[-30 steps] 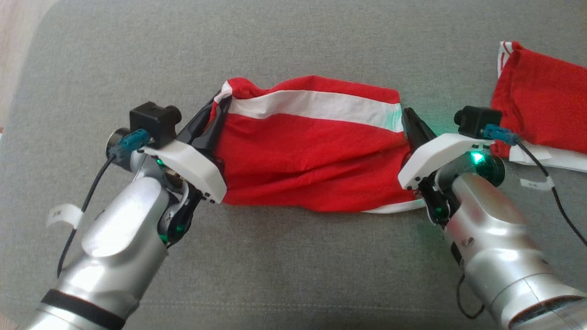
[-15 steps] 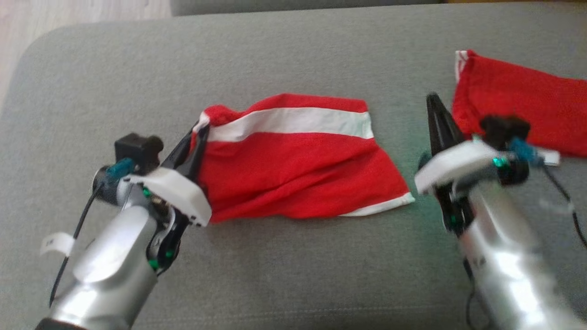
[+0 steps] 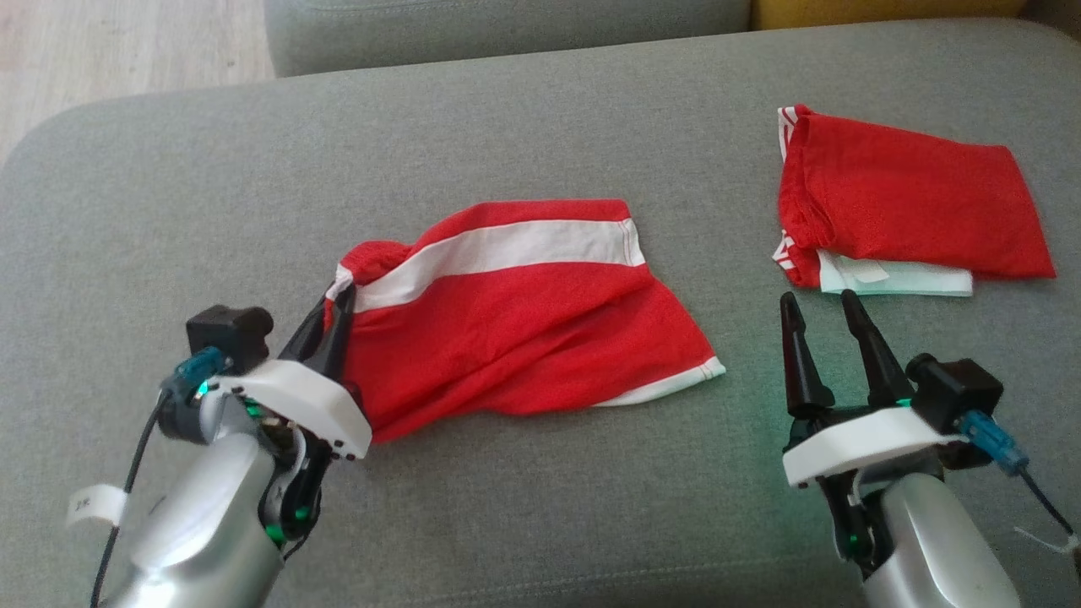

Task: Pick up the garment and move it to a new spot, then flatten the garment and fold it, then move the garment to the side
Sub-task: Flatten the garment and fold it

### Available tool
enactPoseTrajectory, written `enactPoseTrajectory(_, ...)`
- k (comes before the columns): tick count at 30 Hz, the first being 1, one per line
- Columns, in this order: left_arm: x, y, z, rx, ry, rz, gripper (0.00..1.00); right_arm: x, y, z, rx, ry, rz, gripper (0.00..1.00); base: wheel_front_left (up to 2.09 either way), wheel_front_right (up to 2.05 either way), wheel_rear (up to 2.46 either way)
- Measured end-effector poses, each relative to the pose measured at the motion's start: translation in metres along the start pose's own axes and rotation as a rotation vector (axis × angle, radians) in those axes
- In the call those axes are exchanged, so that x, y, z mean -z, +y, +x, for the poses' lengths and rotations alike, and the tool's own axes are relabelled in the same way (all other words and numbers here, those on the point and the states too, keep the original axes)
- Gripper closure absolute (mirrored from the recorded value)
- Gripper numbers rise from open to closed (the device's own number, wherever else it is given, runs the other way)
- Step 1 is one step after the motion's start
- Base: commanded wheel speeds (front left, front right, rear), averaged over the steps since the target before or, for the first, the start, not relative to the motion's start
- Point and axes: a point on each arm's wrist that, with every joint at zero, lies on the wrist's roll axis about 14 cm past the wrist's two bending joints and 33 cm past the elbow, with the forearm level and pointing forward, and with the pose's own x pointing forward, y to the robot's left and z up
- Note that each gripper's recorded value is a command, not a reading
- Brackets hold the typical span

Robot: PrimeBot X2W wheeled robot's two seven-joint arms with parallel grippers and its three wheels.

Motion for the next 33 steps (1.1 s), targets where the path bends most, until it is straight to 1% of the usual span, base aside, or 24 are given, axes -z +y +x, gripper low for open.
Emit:
enactPoseTrajectory(3,-0.002,0.001,-0.002,-0.013,-0.010,-0.015,1.00,-0.004,0.003,-0.002,-0.008,-0.015,-0.002,0.00,0.00,0.00,0.00)
enactPoseTrajectory(17,-0.003,-0.005,-0.011,-0.010,-0.032,-0.013,1.00,-0.006,0.015,0.000,-0.041,-0.024,-0.003,0.00,0.00,0.00,0.00)
enactPoseTrajectory(18,-0.003,-0.004,-0.011,-0.015,-0.031,-0.011,0.82,-0.005,0.015,0.000,-0.043,-0.021,-0.002,0.00,0.00,0.00,0.00)
enactPoseTrajectory(19,-0.002,-0.001,-0.012,-0.023,-0.028,-0.008,0.30,-0.004,0.016,-0.001,-0.044,-0.017,-0.002,0.00,0.00,0.00,0.00)
enactPoseTrajectory(20,-0.001,0.001,-0.012,-0.031,-0.028,0.000,0.00,-0.002,0.016,-0.001,-0.045,-0.013,-0.001,0.00,0.00,0.00,0.00)
enactPoseTrajectory(24,-0.002,0.010,-0.018,-0.071,-0.037,0.004,0.00,-0.001,0.020,0.001,-0.056,-0.011,0.000,0.00,0.00,0.00,0.00)
enactPoseTrajectory(27,-0.014,0.018,-0.024,-0.107,-0.081,0.013,0.00,-0.002,0.025,0.003,-0.071,-0.011,0.000,0.00,0.00,0.00,0.00)
enactPoseTrajectory(29,-0.027,0.028,-0.034,-0.155,-0.135,0.019,0.00,-0.003,0.032,0.006,-0.089,-0.015,0.000,0.00,0.00,0.00,0.00)
enactPoseTrajectory(33,-0.032,0.043,-0.060,-0.234,-0.178,0.015,0.00,-0.005,0.038,0.009,-0.106,-0.024,0.004,0.00,0.00,0.00,0.00)
